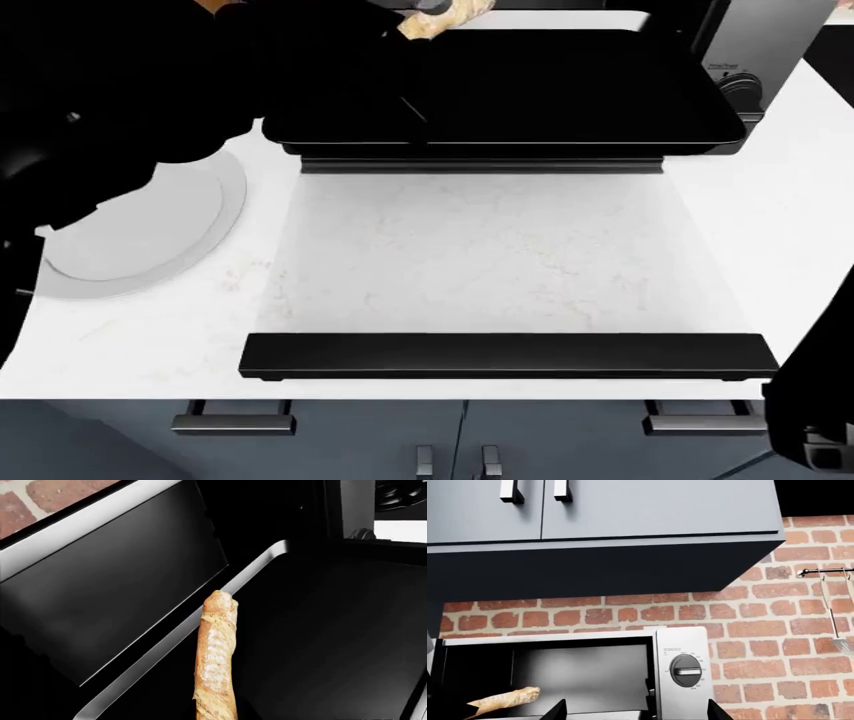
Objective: Place the baguette on the tray of the toaster oven.
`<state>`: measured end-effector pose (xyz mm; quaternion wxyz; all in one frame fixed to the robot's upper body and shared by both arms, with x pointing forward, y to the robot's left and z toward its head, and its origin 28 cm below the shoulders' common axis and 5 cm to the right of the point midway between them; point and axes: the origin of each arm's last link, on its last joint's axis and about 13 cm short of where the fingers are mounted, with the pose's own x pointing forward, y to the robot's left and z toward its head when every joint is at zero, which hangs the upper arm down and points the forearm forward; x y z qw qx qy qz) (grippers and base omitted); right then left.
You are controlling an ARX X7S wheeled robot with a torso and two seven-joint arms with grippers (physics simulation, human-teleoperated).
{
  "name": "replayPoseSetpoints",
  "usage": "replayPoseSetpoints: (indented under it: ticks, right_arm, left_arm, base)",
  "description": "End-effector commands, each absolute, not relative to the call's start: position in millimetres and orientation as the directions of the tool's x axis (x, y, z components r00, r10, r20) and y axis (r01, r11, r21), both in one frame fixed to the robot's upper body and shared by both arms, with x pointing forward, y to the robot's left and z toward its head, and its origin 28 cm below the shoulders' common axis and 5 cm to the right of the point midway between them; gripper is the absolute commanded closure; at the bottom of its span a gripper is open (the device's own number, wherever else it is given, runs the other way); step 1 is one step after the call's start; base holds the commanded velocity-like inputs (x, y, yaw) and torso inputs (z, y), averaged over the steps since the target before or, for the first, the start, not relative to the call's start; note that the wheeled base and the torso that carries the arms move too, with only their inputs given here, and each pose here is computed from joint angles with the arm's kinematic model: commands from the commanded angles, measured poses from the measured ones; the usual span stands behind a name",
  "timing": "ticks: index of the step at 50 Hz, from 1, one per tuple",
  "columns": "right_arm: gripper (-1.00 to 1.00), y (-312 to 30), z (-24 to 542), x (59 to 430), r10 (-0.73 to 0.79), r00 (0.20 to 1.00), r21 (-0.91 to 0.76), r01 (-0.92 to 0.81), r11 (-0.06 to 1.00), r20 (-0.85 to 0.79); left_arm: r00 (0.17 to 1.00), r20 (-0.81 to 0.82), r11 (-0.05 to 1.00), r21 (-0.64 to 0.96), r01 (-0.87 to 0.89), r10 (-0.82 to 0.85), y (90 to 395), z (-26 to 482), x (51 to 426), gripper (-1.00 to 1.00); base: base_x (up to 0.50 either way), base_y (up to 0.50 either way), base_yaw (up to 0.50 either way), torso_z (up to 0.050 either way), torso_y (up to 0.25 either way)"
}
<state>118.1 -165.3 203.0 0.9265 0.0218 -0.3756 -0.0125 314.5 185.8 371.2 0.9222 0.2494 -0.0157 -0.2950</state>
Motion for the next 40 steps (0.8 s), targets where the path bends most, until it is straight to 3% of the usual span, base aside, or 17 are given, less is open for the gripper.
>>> replayPoseSetpoints:
  ticks: [1,18,19,40]
  right_arm:
    - [-1.00,-167,202,116,-0.046,0.718,0.052,0.015,0.999,0.694]
    - [-1.00,-168,200,117,-0.059,0.720,0.055,0.029,0.998,0.691]
    - [-1.00,-169,200,115,-0.060,0.720,0.058,0.028,0.998,0.692]
    - [-1.00,-169,203,109,-0.055,0.713,0.057,0.021,0.998,0.699]
  left_arm:
    - [0.820,-0.108,0.682,0.500,0.533,-0.562,186,372,314,1.00]
    - [0.824,-0.122,0.685,0.497,0.533,-0.553,186,371,314,1.00]
    - [0.850,-0.126,0.706,0.502,0.499,-0.511,190,370,317,-1.00]
    - [0.861,-0.121,0.720,0.497,0.484,-0.495,191,371,319,-1.00]
  base:
    - [0.00,0.00,0.00,0.000,0.000]
    - [0.00,0.00,0.00,0.000,0.000]
    - [0.00,0.00,0.00,0.000,0.000]
    - [0.00,0.00,0.00,0.000,0.000]
